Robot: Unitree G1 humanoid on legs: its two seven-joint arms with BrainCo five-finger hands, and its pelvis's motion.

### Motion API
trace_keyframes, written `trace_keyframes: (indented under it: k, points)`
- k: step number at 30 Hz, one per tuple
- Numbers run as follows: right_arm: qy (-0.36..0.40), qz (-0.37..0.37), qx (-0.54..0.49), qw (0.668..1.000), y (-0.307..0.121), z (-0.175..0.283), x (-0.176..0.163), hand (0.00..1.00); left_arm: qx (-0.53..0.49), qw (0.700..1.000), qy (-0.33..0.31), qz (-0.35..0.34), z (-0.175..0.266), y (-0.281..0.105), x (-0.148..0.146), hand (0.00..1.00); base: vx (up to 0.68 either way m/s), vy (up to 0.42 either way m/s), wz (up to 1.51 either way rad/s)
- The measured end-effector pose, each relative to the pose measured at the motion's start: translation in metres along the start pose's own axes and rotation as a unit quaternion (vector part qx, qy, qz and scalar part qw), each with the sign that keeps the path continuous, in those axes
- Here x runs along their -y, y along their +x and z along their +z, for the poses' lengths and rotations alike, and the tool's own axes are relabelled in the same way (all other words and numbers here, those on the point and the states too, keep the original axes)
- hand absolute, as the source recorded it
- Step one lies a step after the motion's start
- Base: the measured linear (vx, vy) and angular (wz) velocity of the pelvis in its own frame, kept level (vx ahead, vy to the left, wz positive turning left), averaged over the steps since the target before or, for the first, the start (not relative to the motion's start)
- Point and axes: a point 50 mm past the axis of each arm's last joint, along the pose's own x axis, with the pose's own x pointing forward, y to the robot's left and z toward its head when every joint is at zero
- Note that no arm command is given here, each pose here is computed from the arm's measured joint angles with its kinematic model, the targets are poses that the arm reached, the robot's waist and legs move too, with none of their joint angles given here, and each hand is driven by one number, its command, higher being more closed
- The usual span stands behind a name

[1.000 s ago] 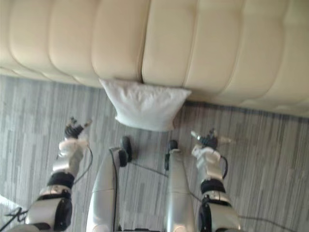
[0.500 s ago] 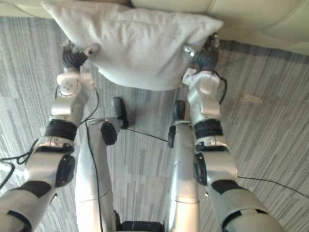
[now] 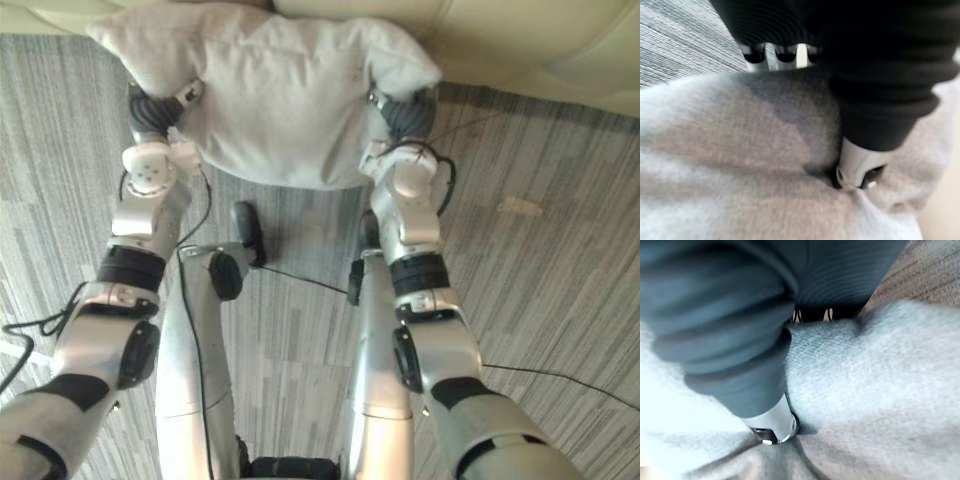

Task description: Pick up cushions and gather them together orderly.

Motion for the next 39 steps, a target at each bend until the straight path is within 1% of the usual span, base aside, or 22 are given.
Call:
trace_keyframes:
  k: [2,3,4,5,6,7,8,9,11,13,15,18,21,29,31,35,39]
  points:
    - [0.009,-0.012,-0.008,1.000,-0.022,-0.017,0.015,1.00,-0.004,1.000,-0.010,-0.017,-0.015,-0.021,0.003,1.00,0.04,-0.041,-0.05]
    - [0.009,-0.014,-0.007,1.000,-0.026,-0.018,0.018,1.00,-0.003,1.000,-0.014,-0.020,-0.017,-0.024,0.004,1.00,0.06,-0.055,-0.02]
    - [0.007,-0.015,-0.008,1.000,-0.038,-0.024,0.025,1.00,-0.005,0.999,-0.025,-0.026,-0.025,-0.037,0.006,1.00,0.08,-0.063,0.04]
    - [0.003,-0.017,-0.018,1.000,-0.054,-0.034,0.034,1.00,-0.023,0.999,-0.032,-0.030,-0.039,-0.053,0.005,1.00,0.09,-0.066,0.05]
    - [0.001,-0.020,-0.025,0.999,-0.060,-0.039,0.038,1.00,-0.032,0.998,-0.032,-0.032,-0.045,-0.059,0.005,1.00,0.16,-0.069,0.10]
    - [-0.007,-0.035,-0.058,0.998,-0.086,-0.057,0.054,1.00,-0.075,0.996,-0.031,-0.037,-0.072,-0.089,0.002,1.00,0.27,-0.067,0.09]
    - [-0.010,-0.035,-0.071,0.997,-0.104,-0.063,0.063,1.00,-0.098,0.993,-0.041,-0.041,-0.084,-0.110,0.000,1.00,0.30,-0.059,0.08]
    - [-0.012,-0.033,-0.075,0.997,-0.108,-0.065,0.065,1.00,-0.105,0.993,-0.044,-0.040,-0.087,-0.115,-0.002,1.00,0.29,-0.044,0.02]
    - [-0.028,-0.020,-0.093,0.995,-0.135,-0.070,0.074,1.00,-0.140,0.988,-0.051,-0.037,-0.102,-0.145,-0.013,1.00,0.27,-0.027,-0.03]
    - [-0.040,-0.013,-0.105,0.994,-0.150,-0.072,0.079,1.00,-0.158,0.985,-0.051,-0.036,-0.109,-0.161,-0.020,1.00,0.26,-0.012,0.00]
    - [-0.046,-0.007,-0.132,0.990,-0.174,-0.077,0.089,1.00,-0.180,0.981,-0.053,-0.040,-0.114,-0.184,-0.029,1.00,0.22,0.015,0.05]
    - [-0.051,-0.003,-0.157,0.986,-0.192,-0.082,0.095,1.00,-0.195,0.979,-0.054,-0.042,-0.117,-0.200,-0.037,1.00,0.16,0.057,-0.06]
    - [-0.074,0.005,-0.183,0.980,-0.208,-0.088,0.103,1.00,-0.220,0.973,-0.053,-0.045,-0.124,-0.217,-0.045,1.00,0.05,0.080,-0.25]
    - [-0.092,-0.003,-0.224,0.970,-0.227,-0.100,0.110,1.00,-0.253,0.965,-0.045,-0.050,-0.132,-0.233,-0.052,1.00,0.02,0.061,-0.04]
    - [-0.092,-0.005,-0.240,0.966,-0.229,-0.109,0.111,1.00,-0.251,0.966,-0.044,-0.050,-0.132,-0.233,-0.052,1.00,0.14,-0.104,-0.05]
    - [-0.094,-0.004,-0.245,0.965,-0.229,-0.110,0.114,1.00,-0.253,0.965,-0.042,-0.052,-0.133,-0.234,-0.052,1.00,0.25,-0.227,-0.03]
    - [-0.125,-0.009,-0.252,0.960,-0.227,-0.107,0.129,1.00,-0.285,0.955,-0.047,-0.065,-0.141,-0.243,-0.040,1.00,0.32,-0.192,-0.10]
